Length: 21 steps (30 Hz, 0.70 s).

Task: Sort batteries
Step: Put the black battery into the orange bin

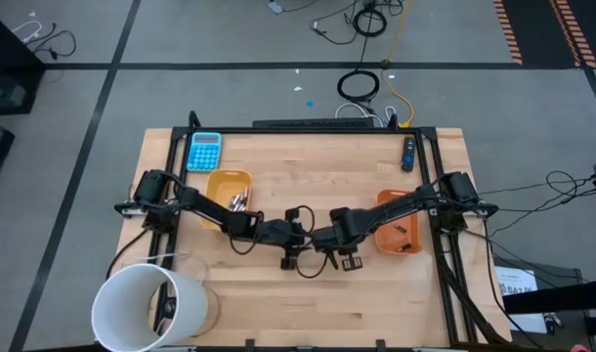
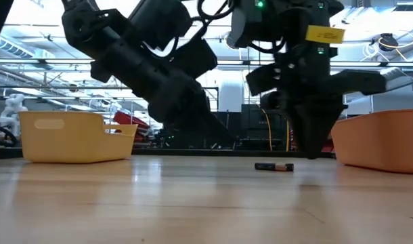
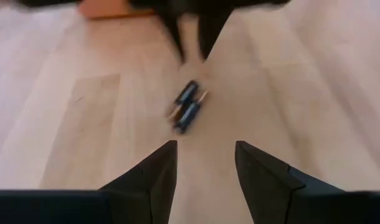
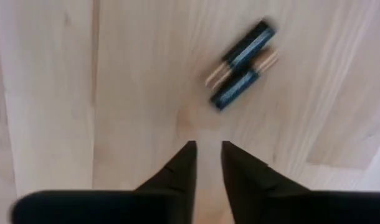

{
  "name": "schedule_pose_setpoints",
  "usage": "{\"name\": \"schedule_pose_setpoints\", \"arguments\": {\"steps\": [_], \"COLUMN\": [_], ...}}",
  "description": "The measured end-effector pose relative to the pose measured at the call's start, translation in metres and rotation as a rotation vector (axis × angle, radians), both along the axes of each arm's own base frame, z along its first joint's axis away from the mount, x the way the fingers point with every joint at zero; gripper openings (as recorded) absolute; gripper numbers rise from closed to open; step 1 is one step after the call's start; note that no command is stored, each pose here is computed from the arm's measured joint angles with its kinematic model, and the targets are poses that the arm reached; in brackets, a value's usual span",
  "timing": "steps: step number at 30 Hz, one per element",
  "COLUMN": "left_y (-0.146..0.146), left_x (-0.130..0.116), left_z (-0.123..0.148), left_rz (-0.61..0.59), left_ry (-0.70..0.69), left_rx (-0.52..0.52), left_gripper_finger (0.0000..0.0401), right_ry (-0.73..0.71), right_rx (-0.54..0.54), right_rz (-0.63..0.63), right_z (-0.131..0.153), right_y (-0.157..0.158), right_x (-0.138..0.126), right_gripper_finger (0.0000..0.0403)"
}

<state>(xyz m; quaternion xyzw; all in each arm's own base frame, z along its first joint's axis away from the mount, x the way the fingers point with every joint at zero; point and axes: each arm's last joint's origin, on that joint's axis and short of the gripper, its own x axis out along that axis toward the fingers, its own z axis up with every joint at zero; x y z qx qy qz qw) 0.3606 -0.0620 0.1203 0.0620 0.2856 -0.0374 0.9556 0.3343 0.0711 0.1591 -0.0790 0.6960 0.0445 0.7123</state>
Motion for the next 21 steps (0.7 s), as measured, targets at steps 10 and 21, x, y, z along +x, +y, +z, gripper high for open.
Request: {"name": "schedule_pose_setpoints", "arguments": {"steps": [10,21], "left_y": [-0.009,-0.011], "left_x": [-0.007,-0.009], "left_z": [-0.007,-0.009], "left_rz": [-0.013,-0.017], "left_ry": [0.104,0.126], "left_rx": [-0.014,-0.009], "left_gripper_finger": [0.0171,0.0171], "right_ry": [-0.140,-0.158], "right_rx": [0.036,0.041], "right_rz": [-0.177,-0.287], "right_z": [0.002,-0.023], "right_y": [0.002,-0.016], "right_x": [0.013,0.004], "right_gripper_finger": [0.0173,0.0136]}}
